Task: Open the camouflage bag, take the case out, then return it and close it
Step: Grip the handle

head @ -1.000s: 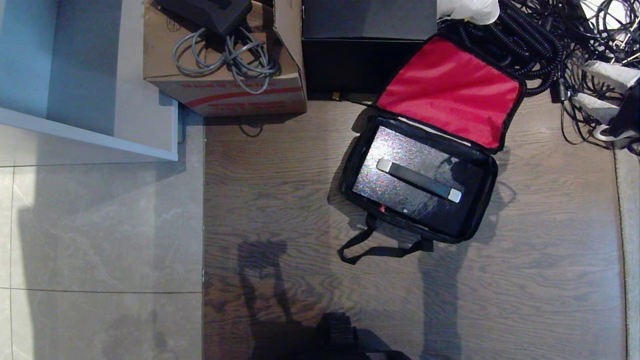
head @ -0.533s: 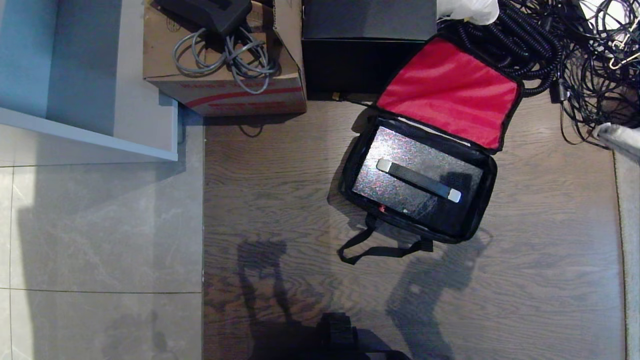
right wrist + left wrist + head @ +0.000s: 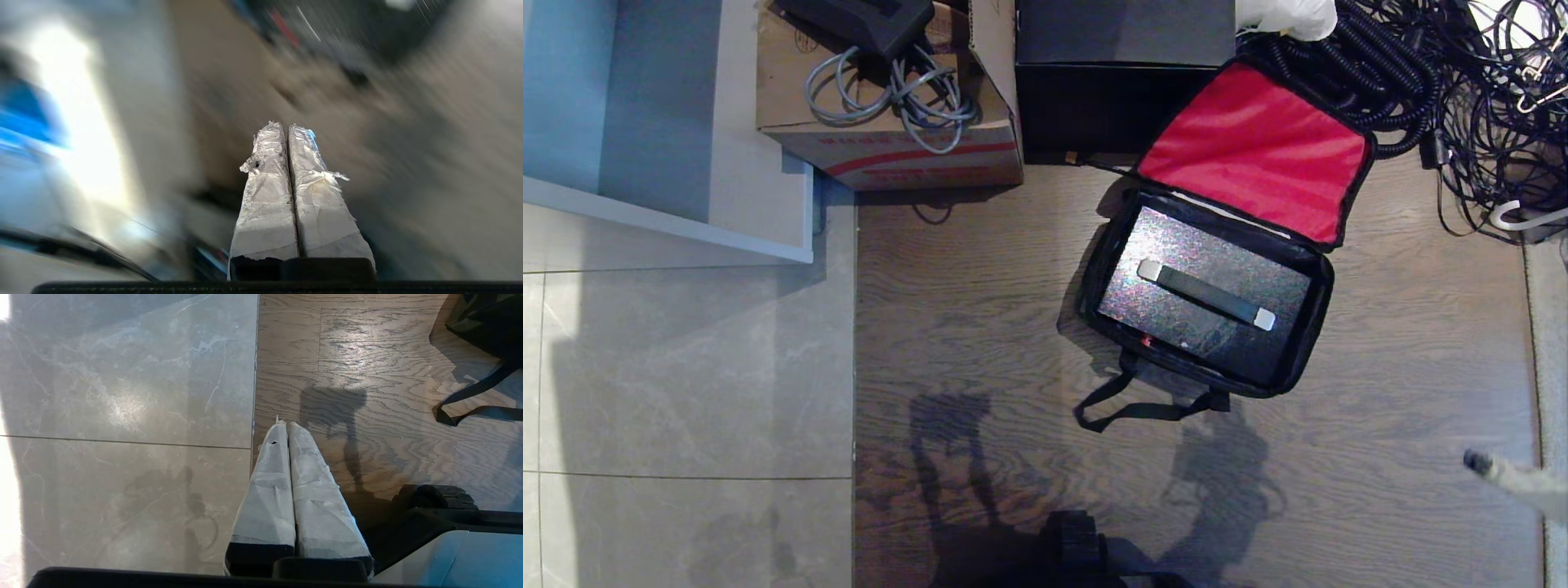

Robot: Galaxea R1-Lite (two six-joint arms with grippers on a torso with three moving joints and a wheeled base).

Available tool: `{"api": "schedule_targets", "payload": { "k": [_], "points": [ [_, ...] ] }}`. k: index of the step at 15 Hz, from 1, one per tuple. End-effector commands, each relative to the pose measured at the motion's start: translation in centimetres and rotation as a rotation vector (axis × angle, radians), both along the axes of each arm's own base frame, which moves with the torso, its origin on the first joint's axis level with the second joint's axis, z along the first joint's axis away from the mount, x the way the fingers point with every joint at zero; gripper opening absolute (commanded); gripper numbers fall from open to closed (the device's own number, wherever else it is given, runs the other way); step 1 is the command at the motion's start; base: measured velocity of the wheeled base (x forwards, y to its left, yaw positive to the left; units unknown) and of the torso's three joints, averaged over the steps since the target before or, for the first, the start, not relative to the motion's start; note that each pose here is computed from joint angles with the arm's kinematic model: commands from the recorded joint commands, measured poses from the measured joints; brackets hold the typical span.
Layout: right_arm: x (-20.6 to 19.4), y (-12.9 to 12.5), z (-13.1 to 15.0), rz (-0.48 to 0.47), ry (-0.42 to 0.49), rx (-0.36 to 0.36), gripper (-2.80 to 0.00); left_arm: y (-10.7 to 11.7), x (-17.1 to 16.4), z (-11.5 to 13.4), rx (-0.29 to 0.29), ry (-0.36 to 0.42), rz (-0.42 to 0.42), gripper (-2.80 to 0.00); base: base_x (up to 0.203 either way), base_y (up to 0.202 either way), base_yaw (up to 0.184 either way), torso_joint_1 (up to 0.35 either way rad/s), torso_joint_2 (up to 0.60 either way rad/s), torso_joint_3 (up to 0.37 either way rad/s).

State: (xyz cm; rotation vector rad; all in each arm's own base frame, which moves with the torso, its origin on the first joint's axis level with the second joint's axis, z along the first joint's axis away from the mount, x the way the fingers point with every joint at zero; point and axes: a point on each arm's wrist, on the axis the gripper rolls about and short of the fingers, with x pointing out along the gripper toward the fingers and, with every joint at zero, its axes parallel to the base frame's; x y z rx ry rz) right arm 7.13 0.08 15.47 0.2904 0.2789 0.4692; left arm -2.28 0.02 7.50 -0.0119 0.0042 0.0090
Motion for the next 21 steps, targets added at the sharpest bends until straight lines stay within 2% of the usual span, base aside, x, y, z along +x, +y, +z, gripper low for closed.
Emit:
{"api": "schedule_targets", "payload": {
  "k": [1, 4, 6, 8, 13, 15, 17, 19, 21],
  "points": [
    [-4.1, 0.6, -2.6, -0.116, -0.024, -0.216, -2.80, 0.0, 0.0, 0.0, 0.000, 0.000, 0.000, -2.80, 0.000, 0.000, 0.000, 0.000, 0.00, 0.000],
    [-6.5, 0.3, -5.5, -0.225, -0.102, -0.314, -2.80, 0.0, 0.0, 0.0, 0.000, 0.000, 0.000, -2.80, 0.000, 0.000, 0.000, 0.000, 0.00, 0.000],
    [-7.1, 0.2, -6.4, -0.263, -0.124, -0.327, -2.80, 0.0, 0.0, 0.0, 0.000, 0.000, 0.000, -2.80, 0.000, 0.000, 0.000, 0.000, 0.00, 0.000],
    [-7.3, 0.1, -6.8, -0.284, -0.118, -0.311, -2.80, 0.0, 0.0, 0.0, 0.000, -0.001, 0.000, -2.80, 0.000, 0.000, 0.000, 0.000, 0.00, 0.000],
    [-8.6, 0.1, -6.9, -0.357, -0.247, -0.259, -2.80, 0.0, 0.0, 0.0, 0.000, 0.000, 0.000, -2.80, 0.000, 0.000, 0.000, 0.000, 0.00, 0.000],
    [-9.4, 0.1, -7.1, -0.389, -0.339, -0.228, -2.80, 0.0, 0.0, 0.0, 0.000, 0.000, 0.000, -2.80, 0.000, 0.000, 0.000, 0.000, 0.00, 0.000],
    [-9.2, -0.1, -7.4, -0.464, -0.368, -0.187, -2.80, 0.0, 0.0, 0.0, 0.000, 0.000, 0.000, -2.80, 0.000, 0.000, 0.000, 0.000, 0.00, 0.000],
    [-9.2, -0.1, -7.3, -0.488, -0.356, -0.088, -2.80, 0.0, 0.0, 0.0, 0.000, 0.000, 0.000, -2.80, 0.000, 0.000, 0.000, 0.000, 0.00, 0.000],
    [-9.2, -0.1, -7.4, -0.497, -0.309, 0.066, -2.80, 0.0, 0.0, 0.0, 0.000, 0.000, 0.000, -2.80, 0.000, 0.000, 0.000, 0.000, 0.00, 0.000]
  ]
}}
